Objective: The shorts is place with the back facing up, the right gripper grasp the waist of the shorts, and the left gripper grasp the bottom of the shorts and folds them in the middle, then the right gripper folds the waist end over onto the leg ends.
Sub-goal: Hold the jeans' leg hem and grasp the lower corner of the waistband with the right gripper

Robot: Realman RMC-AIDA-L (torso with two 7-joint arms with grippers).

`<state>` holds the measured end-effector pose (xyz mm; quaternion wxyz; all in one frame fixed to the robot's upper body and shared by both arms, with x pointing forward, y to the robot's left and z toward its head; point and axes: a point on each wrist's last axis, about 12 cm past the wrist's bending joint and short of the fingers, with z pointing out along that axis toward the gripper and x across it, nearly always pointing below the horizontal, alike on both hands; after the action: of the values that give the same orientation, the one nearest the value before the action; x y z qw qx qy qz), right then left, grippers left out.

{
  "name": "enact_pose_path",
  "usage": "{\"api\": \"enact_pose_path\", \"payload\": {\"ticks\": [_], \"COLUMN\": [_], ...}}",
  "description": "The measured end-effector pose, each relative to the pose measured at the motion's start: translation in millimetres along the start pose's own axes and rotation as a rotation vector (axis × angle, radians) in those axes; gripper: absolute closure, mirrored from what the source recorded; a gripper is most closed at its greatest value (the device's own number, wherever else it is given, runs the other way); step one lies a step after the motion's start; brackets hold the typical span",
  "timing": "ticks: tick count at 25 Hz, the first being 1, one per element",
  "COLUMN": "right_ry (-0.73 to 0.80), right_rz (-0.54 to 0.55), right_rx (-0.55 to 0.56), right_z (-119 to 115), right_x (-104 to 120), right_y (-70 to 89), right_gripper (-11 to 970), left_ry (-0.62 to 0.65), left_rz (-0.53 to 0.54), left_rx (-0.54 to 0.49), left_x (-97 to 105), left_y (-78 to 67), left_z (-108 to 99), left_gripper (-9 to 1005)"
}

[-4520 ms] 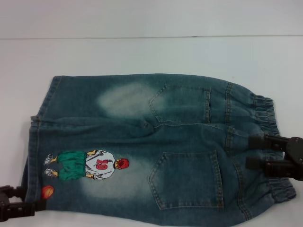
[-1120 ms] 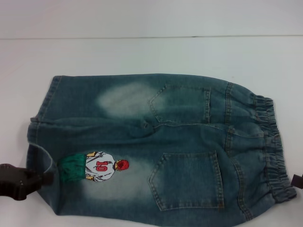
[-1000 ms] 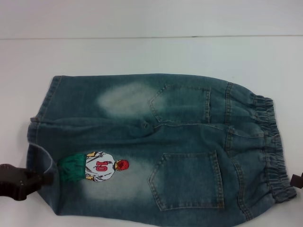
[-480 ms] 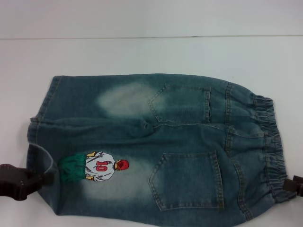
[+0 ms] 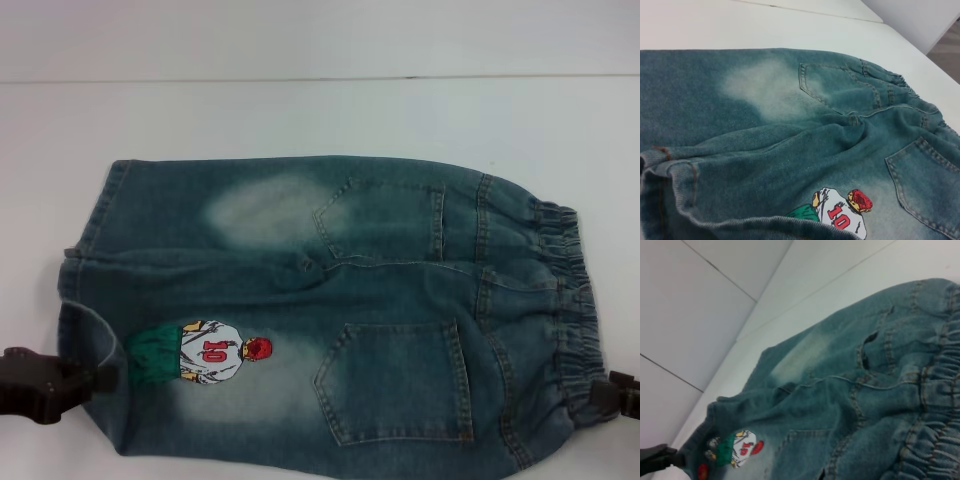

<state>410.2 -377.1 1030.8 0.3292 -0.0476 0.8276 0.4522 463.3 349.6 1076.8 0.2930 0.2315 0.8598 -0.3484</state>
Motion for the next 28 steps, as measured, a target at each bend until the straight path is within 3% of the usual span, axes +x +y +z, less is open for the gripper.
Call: {"api": "enact_pose_path", "payload": {"ticks": [12, 28], "right_ry": [0.014, 0.048], "right_rz": [0.093, 0.085], "right_rx": [0.048, 0.023], "right_z": [-1.0, 4.7], "right_x": [-8.9, -13.8], "right_y": [-6.9, -4.2], "right_gripper": [97, 113], "left_ry": [0.000, 0.003], "left_rz": [0.005, 0.006], "left_rx": [0.005, 0.017], "left_x": [-2.9, -3.8], "left_y": [0.8, 0.8], "left_z": [3.3, 8.1], "left_gripper": [974, 975]}}
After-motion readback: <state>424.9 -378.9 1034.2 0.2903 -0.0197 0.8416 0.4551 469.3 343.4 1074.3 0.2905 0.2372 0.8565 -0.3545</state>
